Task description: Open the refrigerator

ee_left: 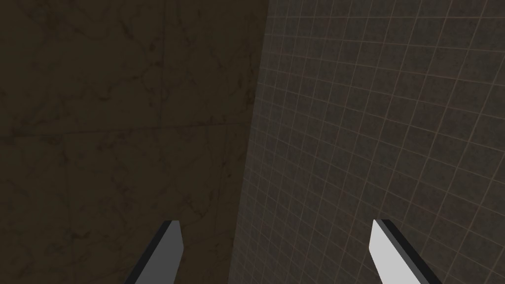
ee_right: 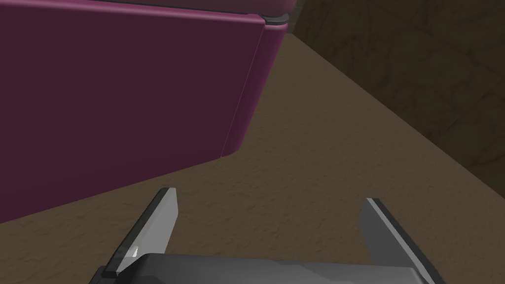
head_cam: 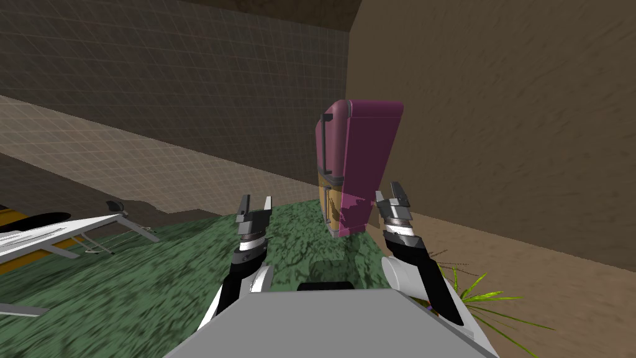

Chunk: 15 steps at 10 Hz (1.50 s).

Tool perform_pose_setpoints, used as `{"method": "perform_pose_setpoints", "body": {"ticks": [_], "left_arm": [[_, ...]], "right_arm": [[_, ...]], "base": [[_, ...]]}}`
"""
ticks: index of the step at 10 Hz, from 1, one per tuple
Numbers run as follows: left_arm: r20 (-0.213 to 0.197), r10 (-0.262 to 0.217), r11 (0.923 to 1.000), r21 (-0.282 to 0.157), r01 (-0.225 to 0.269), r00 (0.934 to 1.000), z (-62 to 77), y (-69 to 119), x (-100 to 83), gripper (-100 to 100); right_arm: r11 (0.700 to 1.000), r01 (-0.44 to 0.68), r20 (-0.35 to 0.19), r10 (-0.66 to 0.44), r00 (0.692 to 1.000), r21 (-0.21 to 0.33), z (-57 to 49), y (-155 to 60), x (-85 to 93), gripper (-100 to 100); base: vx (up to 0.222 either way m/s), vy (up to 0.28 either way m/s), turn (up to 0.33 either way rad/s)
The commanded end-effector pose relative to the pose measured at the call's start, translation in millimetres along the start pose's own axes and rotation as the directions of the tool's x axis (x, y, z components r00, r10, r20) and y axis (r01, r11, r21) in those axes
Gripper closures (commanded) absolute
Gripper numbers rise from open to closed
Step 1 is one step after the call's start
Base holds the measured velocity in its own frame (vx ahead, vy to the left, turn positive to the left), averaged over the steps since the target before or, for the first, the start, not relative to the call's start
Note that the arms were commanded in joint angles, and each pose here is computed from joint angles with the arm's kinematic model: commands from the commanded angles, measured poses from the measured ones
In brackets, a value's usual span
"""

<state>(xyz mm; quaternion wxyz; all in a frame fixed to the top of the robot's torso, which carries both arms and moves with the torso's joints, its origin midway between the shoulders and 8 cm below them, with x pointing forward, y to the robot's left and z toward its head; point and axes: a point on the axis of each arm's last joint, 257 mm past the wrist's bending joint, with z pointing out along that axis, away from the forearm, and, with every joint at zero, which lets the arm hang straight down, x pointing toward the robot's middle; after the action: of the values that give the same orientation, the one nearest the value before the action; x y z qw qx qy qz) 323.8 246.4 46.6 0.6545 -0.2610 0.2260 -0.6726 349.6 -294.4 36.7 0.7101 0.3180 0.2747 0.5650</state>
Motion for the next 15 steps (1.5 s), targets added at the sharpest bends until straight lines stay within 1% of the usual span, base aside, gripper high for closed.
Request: {"method": "perform_pose_setpoints", "body": {"ticks": [1,9,10,13,15], "left_arm": [[0.0,0.0,1.0,0.0,0.0,1.0,0.0,0.0,0.0,0],[0.0,0.0,1.0,0.0,0.0,1.0,0.1,-0.2,0.0,0],[0.0,0.0,1.0,0.0,0.0,1.0,0.1,-0.2,0.0,0],[0.0,0.0,1.0,0.0,0.0,1.0,-0.1,0.1,0.0,0],[0.0,0.0,1.0,0.0,0.0,1.0,-0.1,0.1,0.0,0]], "right_arm": [[1.0,0.0,0.0,0.0,1.0,0.0,0.0,0,0.0,0],[1.0,0.0,0.0,0.0,1.0,0.0,0.0,0,0.0,0],[1.0,0.029,-0.039,-0.028,0.999,0.002,1.1,-3,6.3,-100],[0.993,0.118,-0.13,-0.117,0.985,0.004,4.4,-14,22.3,-100],[0.98,0.199,-0.191,-0.196,0.962,-0.003,7.4,-25,33.8,-100]], "base": [[0.0,0.0,0.0],[0.0,0.0,0.0],[0.012,0.012,0.003],[0.02,0.037,0.004],[0.028,0.063,0.006]]}}
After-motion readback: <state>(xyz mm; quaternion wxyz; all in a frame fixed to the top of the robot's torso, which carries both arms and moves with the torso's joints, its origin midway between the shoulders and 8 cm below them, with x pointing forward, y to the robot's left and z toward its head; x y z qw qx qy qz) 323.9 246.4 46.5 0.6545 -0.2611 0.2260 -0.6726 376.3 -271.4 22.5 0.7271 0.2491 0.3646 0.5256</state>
